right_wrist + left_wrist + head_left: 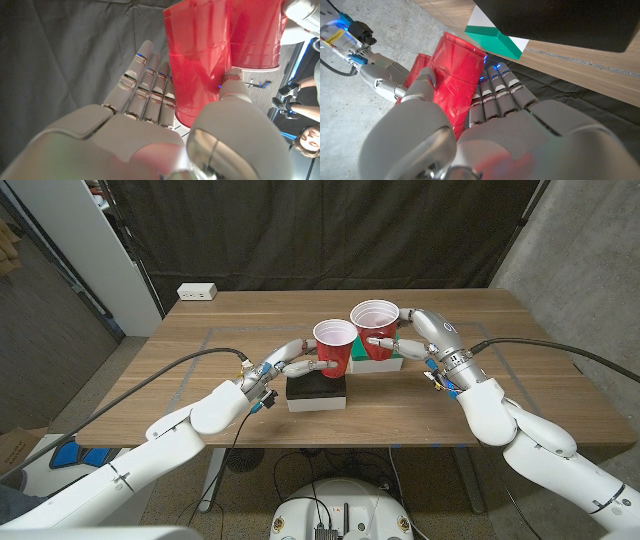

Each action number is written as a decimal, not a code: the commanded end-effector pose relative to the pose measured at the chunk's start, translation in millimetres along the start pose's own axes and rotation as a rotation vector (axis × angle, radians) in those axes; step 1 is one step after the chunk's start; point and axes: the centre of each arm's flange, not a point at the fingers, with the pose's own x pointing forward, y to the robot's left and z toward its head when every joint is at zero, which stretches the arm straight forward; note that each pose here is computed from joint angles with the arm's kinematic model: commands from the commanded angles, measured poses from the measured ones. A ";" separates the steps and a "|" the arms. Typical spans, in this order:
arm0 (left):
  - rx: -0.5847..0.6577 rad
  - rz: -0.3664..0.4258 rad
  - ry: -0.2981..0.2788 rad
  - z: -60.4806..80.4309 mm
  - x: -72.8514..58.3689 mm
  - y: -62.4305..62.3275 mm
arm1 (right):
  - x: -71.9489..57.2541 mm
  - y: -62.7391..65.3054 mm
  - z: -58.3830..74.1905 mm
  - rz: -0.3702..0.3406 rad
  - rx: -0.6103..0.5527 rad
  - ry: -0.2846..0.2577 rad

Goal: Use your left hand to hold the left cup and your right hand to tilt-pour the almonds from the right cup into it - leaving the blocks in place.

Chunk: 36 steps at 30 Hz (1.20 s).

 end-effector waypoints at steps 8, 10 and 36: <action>0.008 -0.013 -0.001 2.3 1.9 -0.2 | 4.8 -16.0 7.4 -0.013 -0.185 -0.020; 0.009 -0.013 0.005 1.9 1.1 -0.1 | 4.8 -18.6 6.8 -0.020 -0.192 -0.016; 0.097 0.011 0.022 22.7 -1.6 10.1 | 10.3 -26.1 26.7 -0.072 -0.540 -0.101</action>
